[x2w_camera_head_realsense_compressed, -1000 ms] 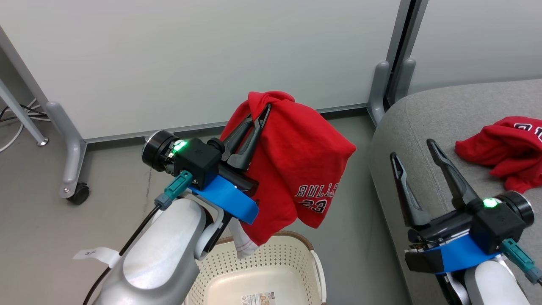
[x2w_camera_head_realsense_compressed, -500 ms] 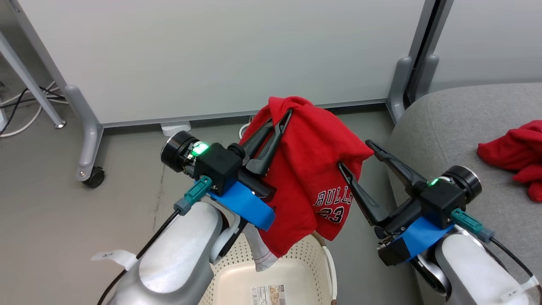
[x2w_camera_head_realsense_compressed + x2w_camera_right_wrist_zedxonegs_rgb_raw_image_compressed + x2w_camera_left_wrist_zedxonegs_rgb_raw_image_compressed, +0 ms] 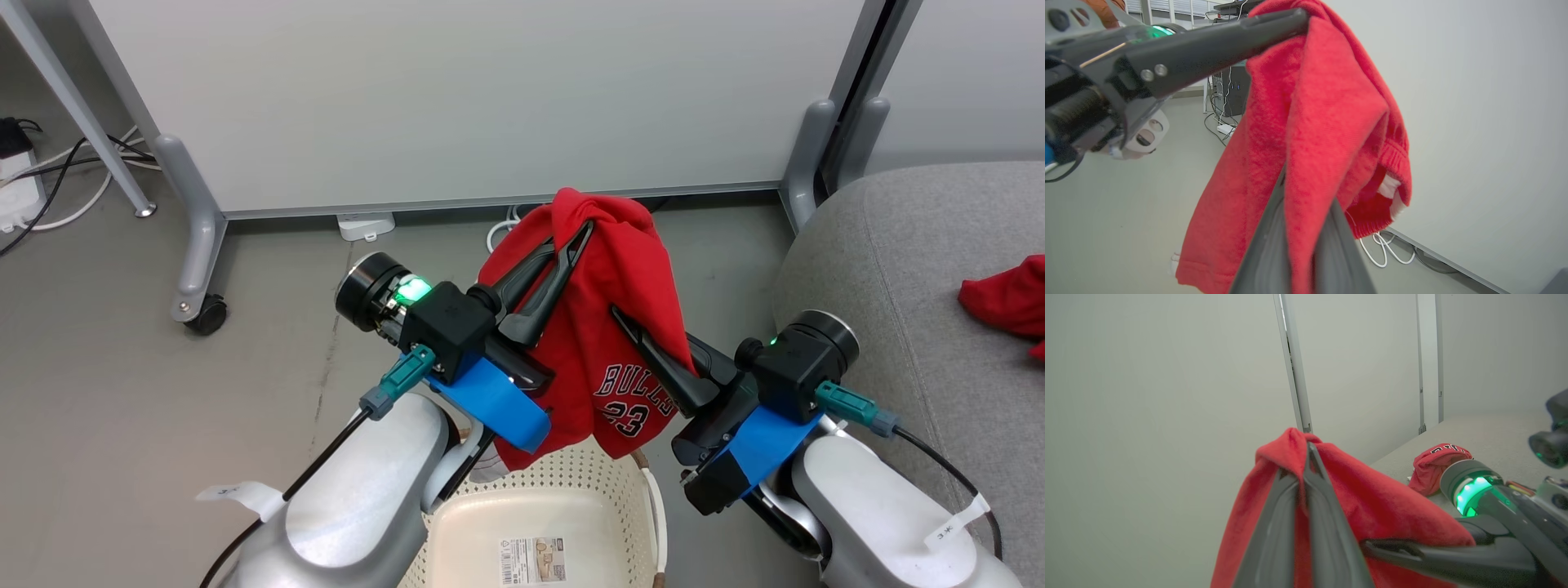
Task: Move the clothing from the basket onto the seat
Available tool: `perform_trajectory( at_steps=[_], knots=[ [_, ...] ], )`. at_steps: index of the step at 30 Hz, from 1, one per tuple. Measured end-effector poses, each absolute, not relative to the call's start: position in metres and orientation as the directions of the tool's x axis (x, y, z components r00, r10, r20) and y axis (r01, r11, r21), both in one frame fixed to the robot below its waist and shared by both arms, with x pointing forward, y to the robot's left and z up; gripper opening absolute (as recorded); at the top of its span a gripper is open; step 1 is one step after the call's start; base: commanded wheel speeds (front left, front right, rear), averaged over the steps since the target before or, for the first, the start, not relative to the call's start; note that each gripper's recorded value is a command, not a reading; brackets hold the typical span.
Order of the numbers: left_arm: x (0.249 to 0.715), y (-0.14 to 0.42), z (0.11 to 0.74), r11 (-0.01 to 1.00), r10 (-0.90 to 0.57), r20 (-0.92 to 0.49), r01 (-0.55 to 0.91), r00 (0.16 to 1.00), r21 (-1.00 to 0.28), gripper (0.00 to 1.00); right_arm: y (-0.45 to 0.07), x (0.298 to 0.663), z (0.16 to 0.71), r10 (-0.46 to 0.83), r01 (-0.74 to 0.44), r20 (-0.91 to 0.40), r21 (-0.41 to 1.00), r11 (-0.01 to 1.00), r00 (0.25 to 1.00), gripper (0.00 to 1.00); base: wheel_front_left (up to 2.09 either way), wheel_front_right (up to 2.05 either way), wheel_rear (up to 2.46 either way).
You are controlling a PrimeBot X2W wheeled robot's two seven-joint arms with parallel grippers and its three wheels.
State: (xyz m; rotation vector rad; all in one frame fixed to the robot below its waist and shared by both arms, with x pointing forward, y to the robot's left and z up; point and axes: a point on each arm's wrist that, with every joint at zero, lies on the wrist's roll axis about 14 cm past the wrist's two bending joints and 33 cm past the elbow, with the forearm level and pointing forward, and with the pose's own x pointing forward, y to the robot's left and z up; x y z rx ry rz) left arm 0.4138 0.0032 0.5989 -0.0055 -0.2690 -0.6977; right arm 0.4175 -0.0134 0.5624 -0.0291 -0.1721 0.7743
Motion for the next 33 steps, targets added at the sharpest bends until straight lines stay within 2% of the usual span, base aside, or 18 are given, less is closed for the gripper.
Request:
perform_trajectory(
  at_steps=[12, 14, 33],
  knots=[
    [0.416, 0.001, 0.596, 0.764, -0.638, 0.238, 0.640, 0.732, 0.082, 0.00, -0.018, 0.419, 0.567, 0.684, -0.679, 0.161, -0.091, 0.728, 0.712, 0.00, 0.00, 0.00, 0.00],
    [0.417, 0.001, 0.596, 0.765, -0.637, 0.239, 0.638, 0.733, 0.081, 1.00, -0.020, 0.421, 0.570, 0.675, -0.671, 0.171, -0.090, 0.736, 0.718, 0.00, 0.00, 0.00, 0.00],
    [0.418, -0.016, 0.580, 0.732, -0.676, 0.206, 0.675, 0.707, 0.086, 1.00, -0.089, 0.438, 0.581, 0.464, -0.462, 0.241, -0.066, 0.884, 0.853, 0.00, 0.00, 0.00, 0.00]
  ],
)
